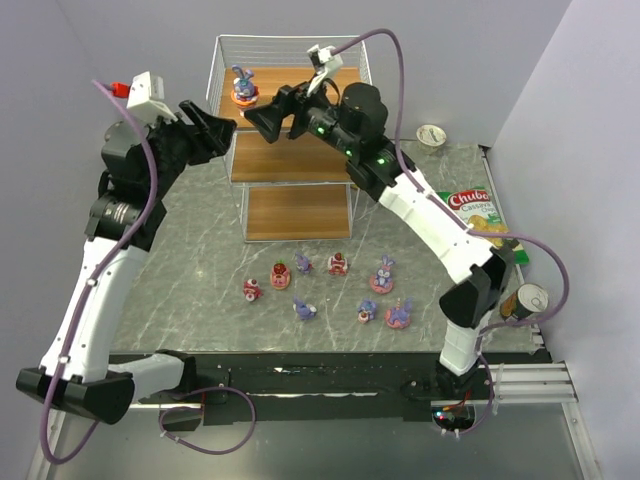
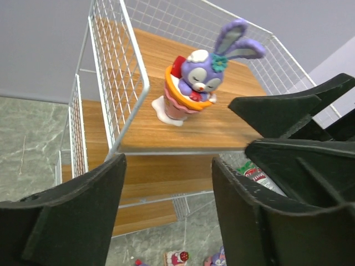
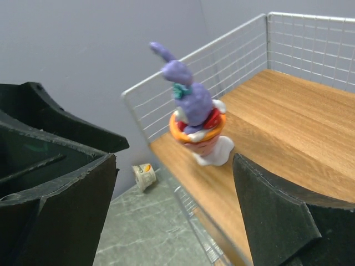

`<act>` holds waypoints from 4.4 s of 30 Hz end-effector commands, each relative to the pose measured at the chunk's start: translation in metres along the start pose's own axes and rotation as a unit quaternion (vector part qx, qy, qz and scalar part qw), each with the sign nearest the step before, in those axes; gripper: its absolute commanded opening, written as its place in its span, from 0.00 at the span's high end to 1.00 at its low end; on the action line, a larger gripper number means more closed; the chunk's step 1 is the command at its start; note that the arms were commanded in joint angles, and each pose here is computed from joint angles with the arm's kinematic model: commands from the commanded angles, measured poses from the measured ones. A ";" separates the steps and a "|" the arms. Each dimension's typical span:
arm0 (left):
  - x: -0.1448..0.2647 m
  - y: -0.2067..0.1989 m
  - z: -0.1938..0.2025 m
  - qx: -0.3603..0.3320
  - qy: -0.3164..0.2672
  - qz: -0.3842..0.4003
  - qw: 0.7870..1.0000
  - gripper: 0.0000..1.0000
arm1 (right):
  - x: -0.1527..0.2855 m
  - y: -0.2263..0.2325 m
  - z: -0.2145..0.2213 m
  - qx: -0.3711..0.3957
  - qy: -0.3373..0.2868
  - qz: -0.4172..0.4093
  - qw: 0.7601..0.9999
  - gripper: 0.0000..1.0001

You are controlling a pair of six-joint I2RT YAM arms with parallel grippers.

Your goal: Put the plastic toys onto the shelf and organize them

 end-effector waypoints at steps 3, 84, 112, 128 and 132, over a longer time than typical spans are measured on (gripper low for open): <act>0.045 -0.024 -0.019 -0.024 -0.037 0.041 0.998 0.25 | 0.047 0.042 -0.061 0.019 -0.048 -0.052 0.997 0.07; 0.109 0.096 0.384 0.148 0.483 -0.266 0.821 0.71 | 0.339 0.014 0.253 -0.241 0.401 0.319 0.824 0.10; 0.092 -0.034 0.193 -0.141 0.404 0.006 0.904 0.99 | 0.220 0.086 0.097 0.138 0.223 -0.071 0.962 0.02; 0.113 -0.061 0.174 -0.131 0.407 0.072 0.901 0.99 | 0.185 0.093 0.098 0.190 0.225 -0.133 0.946 0.10; 0.113 -0.064 0.173 -0.128 0.408 0.077 0.901 0.99 | 0.179 0.093 0.104 0.186 0.233 -0.135 0.945 0.15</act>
Point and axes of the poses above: each gripper's point midway between its finger pads, its own x axis back along the fingers, its own y axis along the line the jaws close on, z = x × y, the point moved 2 cm from there along x, back along the fingers, and after that the axes turned 13 degrees about x, right-handed, at the moved point
